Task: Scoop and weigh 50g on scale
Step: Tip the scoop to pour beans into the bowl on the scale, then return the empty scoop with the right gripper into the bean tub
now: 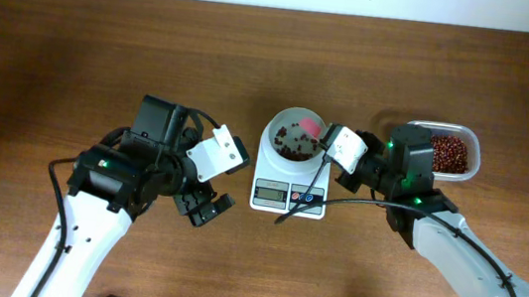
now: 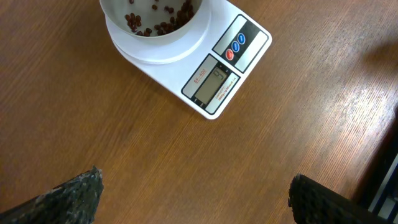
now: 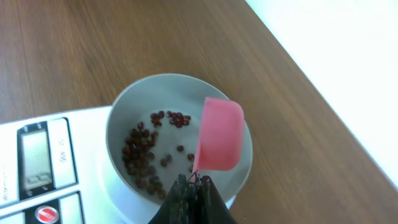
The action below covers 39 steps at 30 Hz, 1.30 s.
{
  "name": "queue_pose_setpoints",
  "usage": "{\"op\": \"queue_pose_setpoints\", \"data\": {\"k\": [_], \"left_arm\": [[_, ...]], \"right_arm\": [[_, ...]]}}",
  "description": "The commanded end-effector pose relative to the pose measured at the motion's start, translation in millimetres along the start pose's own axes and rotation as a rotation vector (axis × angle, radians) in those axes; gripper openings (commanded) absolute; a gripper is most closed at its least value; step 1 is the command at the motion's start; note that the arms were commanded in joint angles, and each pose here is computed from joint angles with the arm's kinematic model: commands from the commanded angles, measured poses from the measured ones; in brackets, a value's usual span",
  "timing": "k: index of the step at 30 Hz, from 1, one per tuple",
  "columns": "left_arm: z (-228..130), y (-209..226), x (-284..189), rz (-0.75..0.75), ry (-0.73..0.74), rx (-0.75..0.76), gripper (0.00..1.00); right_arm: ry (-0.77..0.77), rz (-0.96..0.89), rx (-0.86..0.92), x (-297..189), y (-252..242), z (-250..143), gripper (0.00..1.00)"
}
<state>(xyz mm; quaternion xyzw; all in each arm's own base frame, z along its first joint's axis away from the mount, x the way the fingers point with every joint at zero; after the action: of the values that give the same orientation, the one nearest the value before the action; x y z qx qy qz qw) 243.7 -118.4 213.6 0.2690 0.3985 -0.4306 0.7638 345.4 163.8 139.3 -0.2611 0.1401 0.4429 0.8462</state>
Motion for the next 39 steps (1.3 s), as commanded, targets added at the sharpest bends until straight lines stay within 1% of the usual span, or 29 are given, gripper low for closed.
{"op": "queue_pose_setpoints", "data": {"k": [1,3,5,7,10,14,19,22,25,29,34,36,39], "left_arm": [[5.3,3.2,-7.7,0.023,-0.022,0.014,0.99],[5.3,3.1,-7.7,0.023,-0.022,0.014,0.99],[5.3,3.1,-7.7,0.023,-0.022,0.014,0.99],[5.3,3.2,-7.7,0.023,-0.022,0.014,0.99],[5.3,3.1,-7.7,0.023,-0.022,0.014,0.99],[5.4,3.2,-7.8,0.023,-0.022,0.014,0.99],[5.3,3.1,-7.7,0.023,-0.022,0.014,0.99],[5.3,3.1,-7.7,0.023,-0.022,0.014,0.99],[5.3,3.1,-7.7,0.023,-0.022,0.014,0.99],[5.3,3.1,-7.7,0.023,-0.022,0.014,0.99],[5.3,3.2,-7.7,0.023,-0.022,0.014,0.99],[5.3,3.1,-7.7,0.023,-0.022,0.014,0.99],[5.3,3.1,-7.7,0.023,-0.022,0.014,0.99]], "right_arm": [[0.013,-0.012,-0.082,1.0,-1.3,-1.2,0.04],[-0.004,0.000,-0.073,0.8,0.2,1.7,0.04],[-0.061,0.026,-0.044,-1.3,2.9,12.7,0.04],[-0.131,0.000,0.053,-9.1,-4.8,32.0,0.04],[-0.167,-0.063,0.139,-28.7,-22.5,42.1,0.04],[-0.199,-0.211,0.320,-70.6,-65.3,35.9,0.04],[-0.207,-0.344,0.459,-110.9,-100.6,22.5,0.04],[-0.140,-0.366,0.534,-122.3,-108.5,10.8,0.04],[0.071,-0.469,0.664,-139.3,-117.8,-13.9,0.04],[0.272,-0.573,0.745,-166.6,-122.7,-20.0,0.04],[0.350,-0.613,0.765,-177.2,-123.3,-23.9,0.04],[0.406,-0.618,0.794,-177.3,-121.0,-37.9,0.04],[0.496,-0.577,0.874,-173.6,-112.7,-66.0,0.04]]}}
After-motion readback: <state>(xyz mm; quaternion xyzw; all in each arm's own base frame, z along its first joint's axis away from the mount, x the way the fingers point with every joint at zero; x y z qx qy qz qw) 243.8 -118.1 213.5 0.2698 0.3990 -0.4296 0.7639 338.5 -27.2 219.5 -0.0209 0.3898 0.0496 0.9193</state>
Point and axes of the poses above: each gripper's point midway between its finger pads, its own x axis out along the fingers, its own y axis along the line the jaws close on, z = x × y, the point moved 3 cm from there along -x, back along the fingers, and after that the axes turned 4 degrees about x, right-handed, at the moved point
